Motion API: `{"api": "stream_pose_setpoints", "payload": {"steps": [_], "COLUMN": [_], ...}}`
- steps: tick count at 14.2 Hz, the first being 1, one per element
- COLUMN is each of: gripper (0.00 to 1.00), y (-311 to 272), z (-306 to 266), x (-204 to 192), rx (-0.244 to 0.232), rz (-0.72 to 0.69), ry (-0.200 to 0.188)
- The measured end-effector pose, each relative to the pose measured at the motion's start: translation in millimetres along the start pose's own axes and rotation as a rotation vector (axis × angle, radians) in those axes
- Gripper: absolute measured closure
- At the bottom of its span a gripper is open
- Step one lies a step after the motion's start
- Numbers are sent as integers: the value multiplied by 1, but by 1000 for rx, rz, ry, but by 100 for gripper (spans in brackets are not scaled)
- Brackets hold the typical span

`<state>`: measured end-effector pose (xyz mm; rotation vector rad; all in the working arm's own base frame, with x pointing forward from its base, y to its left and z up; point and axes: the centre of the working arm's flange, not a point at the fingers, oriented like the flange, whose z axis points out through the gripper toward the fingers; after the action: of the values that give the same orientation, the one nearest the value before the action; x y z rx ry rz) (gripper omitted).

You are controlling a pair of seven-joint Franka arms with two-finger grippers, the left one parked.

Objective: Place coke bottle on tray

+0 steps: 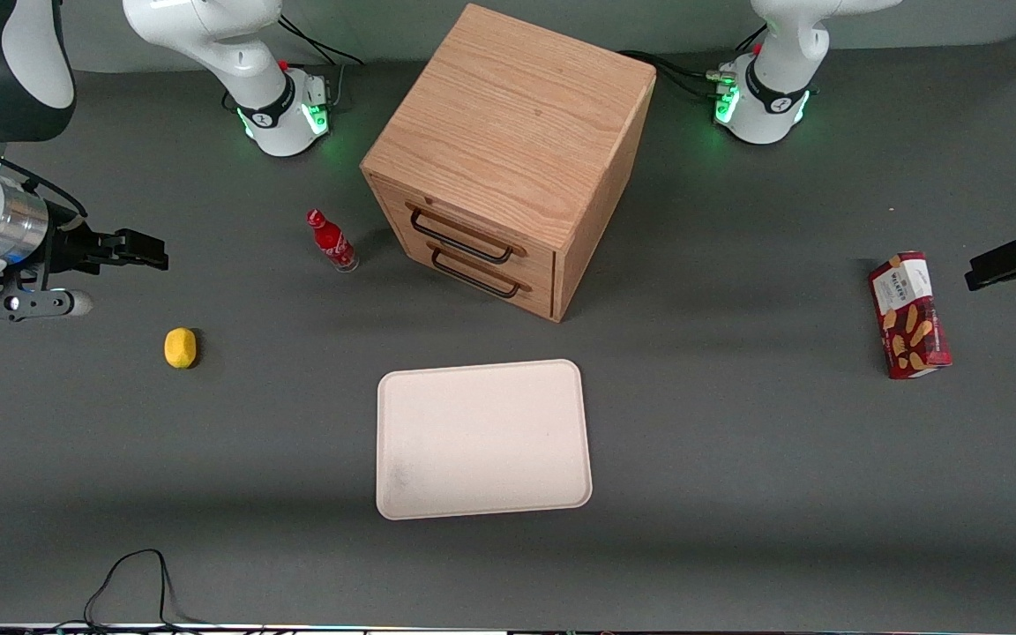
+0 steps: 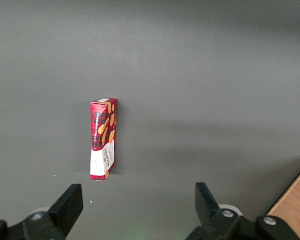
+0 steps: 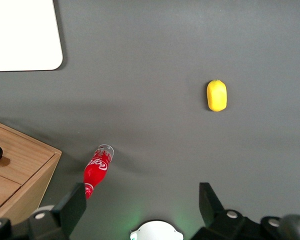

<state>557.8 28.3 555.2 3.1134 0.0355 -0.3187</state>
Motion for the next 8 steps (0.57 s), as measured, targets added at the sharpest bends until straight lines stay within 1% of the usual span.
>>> {"api": "stream_pose_setpoints", "payload": {"steps": [3, 8], "gripper": [0, 0], "y": [2, 5], "z": [-4, -5], "x": [0, 0], "rx": [1, 1], "rz": [3, 9], "ry": [9, 10]}}
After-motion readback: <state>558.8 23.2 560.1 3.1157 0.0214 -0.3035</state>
